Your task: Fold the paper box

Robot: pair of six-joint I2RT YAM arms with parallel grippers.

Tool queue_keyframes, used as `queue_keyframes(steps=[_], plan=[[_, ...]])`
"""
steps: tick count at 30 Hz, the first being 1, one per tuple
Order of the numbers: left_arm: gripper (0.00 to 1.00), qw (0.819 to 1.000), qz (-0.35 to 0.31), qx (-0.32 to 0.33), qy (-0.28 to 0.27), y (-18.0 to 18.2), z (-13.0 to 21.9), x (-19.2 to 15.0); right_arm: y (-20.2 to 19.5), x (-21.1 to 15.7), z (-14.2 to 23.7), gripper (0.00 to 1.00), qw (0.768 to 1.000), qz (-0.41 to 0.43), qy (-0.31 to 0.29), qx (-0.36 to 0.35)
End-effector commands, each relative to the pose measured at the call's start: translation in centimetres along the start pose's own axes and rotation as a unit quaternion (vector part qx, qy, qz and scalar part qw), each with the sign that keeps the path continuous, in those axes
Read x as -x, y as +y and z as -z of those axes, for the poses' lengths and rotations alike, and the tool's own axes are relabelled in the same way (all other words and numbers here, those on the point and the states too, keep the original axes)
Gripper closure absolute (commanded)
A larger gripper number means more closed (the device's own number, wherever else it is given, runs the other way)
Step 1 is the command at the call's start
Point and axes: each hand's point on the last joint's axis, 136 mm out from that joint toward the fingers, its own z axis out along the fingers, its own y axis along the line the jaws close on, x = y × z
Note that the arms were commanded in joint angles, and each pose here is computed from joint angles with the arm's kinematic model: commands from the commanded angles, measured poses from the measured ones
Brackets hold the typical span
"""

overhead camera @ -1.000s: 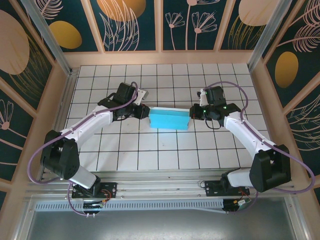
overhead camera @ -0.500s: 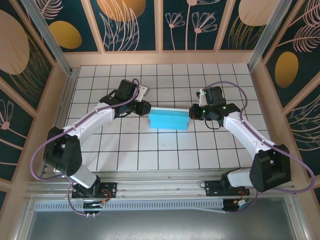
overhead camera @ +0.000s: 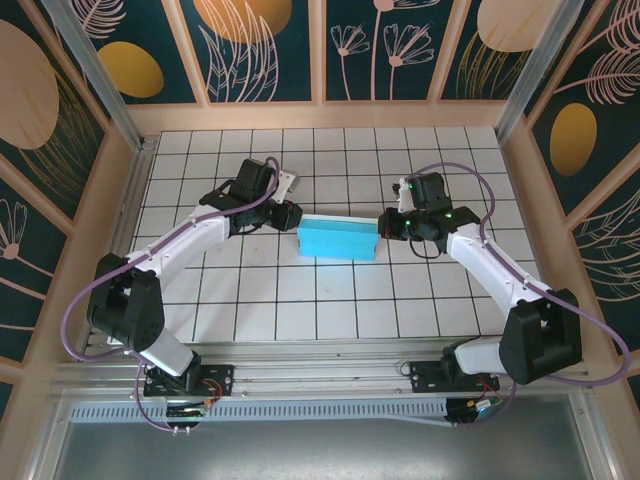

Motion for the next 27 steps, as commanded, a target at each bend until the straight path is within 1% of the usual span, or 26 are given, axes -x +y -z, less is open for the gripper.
queue_keyframes(steps=[1,6,8,10,11,12,13,14,15,16,17,18,20,23,25,27], plan=[[0.73,1.0,-0.004,0.006,0.025,0.4,-0.7,-1.4,0.6,0.6,0.1,1.0,1.0,0.007,-0.003,0.0],[0.73,1.0,-0.008,-0.011,0.026,-0.1,-0.7,-1.7,0.6,0.7,0.1,1.0,1.0,0.007,-0.004,0.0],[0.7,0.999,-0.014,-0.018,0.023,-0.4,-0.5,-1.7,0.6,0.6,0.1,1.0,1.0,0.007,-0.003,-0.002],[0.66,0.999,-0.02,-0.024,-0.004,-0.9,0.5,-0.9,0.4,0.6,0.1,1.0,1.0,0.008,-0.003,-0.005],[0.64,0.999,-0.028,-0.028,-0.03,-1.3,1.4,-0.2,0.4,0.7,0.1,1.0,1.0,0.008,-0.005,-0.006],[0.61,0.996,-0.035,-0.018,-0.084,-1.4,3.1,1.2,0.3,0.7,0.2,1.0,1.0,0.008,-0.007,-0.008],[0.55,0.988,-0.027,0.004,-0.15,-1.0,5.2,2.5,0.3,0.7,0.2,1.0,1.0,0.009,-0.009,-0.01],[0.42,0.973,-0.013,0.037,-0.227,0.0,7.9,3.3,0.2,0.8,0.3,1.0,1.0,0.009,-0.01,-0.012],[0.34,0.955,0.007,0.066,-0.29,1.1,10.4,3.6,0.1,0.8,0.3,1.0,1.0,0.009,-0.012,-0.013],[0.33,0.945,0.021,0.077,-0.316,1.9,11.6,3.2,0.1,0.8,0.3,1.0,1.0,0.009,-0.013,-0.013],[0.37,0.944,0.029,0.08,-0.32,2.3,12.1,3.0,0.1,0.8,0.3,1.0,1.0,0.008,-0.014,-0.012],[0.41,0.948,0.03,0.088,-0.305,2.6,11.9,2.7,0.1,0.9,0.2,0.99,1.0,0.008,-0.015,-0.012],[0.42,0.956,0.028,0.097,-0.277,2.9,11.1,2.3,0.1,1.0,0.1,0.99,1.0,0.009,-0.015,-0.012],[0.42,0.965,0.008,0.063,-0.254,1.8,10.4,2.0,0.1,1.0,0.0,0.99,1.0,0.009,-0.014,-0.011],[0.42,0.975,0.007,0.036,-0.221,0.9,9.5,2.0,0.2,0.9,0.0,0.99,1.0,0.008,-0.013,-0.01],[0.43,0.985,0.009,0.005,-0.174,0.1,8.1,1.8,0.2,0.9,0.0,0.99,1.0,0.007,-0.012,-0.01]])
